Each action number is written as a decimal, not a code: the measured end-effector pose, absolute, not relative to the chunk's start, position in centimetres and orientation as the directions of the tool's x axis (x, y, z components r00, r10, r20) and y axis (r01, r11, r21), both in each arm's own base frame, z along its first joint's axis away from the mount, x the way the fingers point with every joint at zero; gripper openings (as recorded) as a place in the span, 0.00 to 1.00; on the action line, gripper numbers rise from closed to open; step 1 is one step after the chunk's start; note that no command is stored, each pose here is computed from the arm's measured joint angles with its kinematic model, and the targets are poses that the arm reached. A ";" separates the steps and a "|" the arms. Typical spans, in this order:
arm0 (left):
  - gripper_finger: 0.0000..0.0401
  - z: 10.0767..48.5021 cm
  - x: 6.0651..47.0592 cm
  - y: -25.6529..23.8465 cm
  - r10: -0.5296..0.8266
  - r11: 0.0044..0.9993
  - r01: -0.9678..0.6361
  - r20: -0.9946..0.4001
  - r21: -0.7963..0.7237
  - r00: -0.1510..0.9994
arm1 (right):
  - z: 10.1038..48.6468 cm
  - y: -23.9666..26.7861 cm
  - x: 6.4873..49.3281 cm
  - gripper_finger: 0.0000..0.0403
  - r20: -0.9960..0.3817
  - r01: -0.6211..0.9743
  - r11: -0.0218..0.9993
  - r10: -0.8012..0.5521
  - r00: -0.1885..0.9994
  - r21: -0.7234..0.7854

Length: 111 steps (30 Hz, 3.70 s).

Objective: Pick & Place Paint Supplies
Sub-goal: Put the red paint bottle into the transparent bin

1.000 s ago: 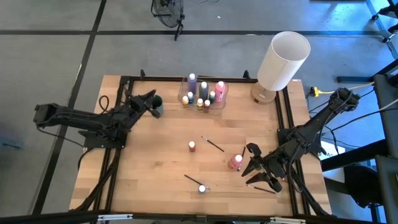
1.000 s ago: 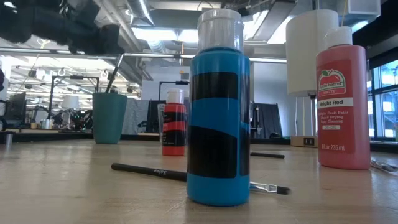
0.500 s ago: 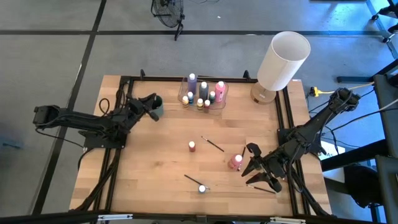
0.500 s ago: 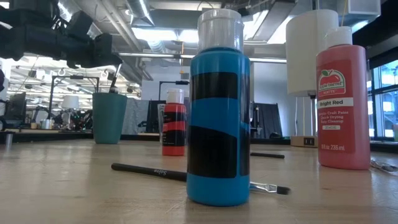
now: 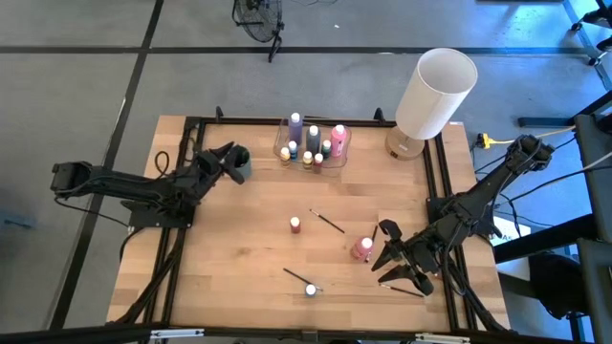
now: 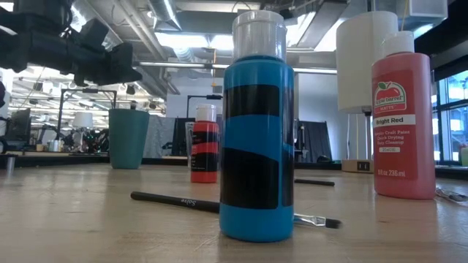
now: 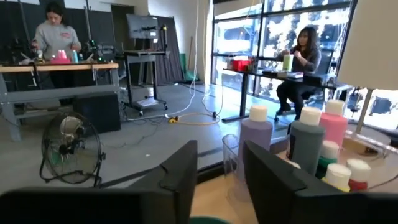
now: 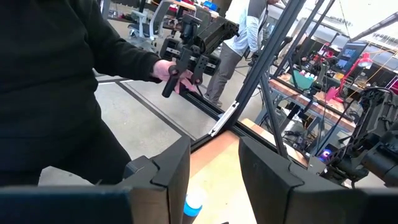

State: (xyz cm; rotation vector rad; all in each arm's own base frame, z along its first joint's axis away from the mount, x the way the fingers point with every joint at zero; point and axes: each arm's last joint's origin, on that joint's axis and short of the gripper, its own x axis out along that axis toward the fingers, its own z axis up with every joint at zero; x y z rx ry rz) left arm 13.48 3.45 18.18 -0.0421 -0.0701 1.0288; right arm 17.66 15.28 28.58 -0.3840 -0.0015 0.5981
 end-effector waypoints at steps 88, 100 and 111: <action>0.74 25.0 34.6 -3.7 -0.178 0.977 0.197 -0.824 -0.082 0.538 | 28.3 15.3 17.6 0.35 -0.139 -0.559 0.763 0.546 0.826 -0.325; 0.74 24.7 34.9 -3.6 -0.127 0.992 0.091 -0.832 -0.092 0.541 | 28.3 15.2 17.7 0.35 -0.139 -0.557 0.764 0.544 0.827 -0.325; 0.74 24.3 34.4 -3.2 0.017 1.000 -0.030 -0.864 0.002 0.504 | 28.2 15.2 17.7 0.35 -0.146 -0.559 0.763 0.543 0.827 -0.326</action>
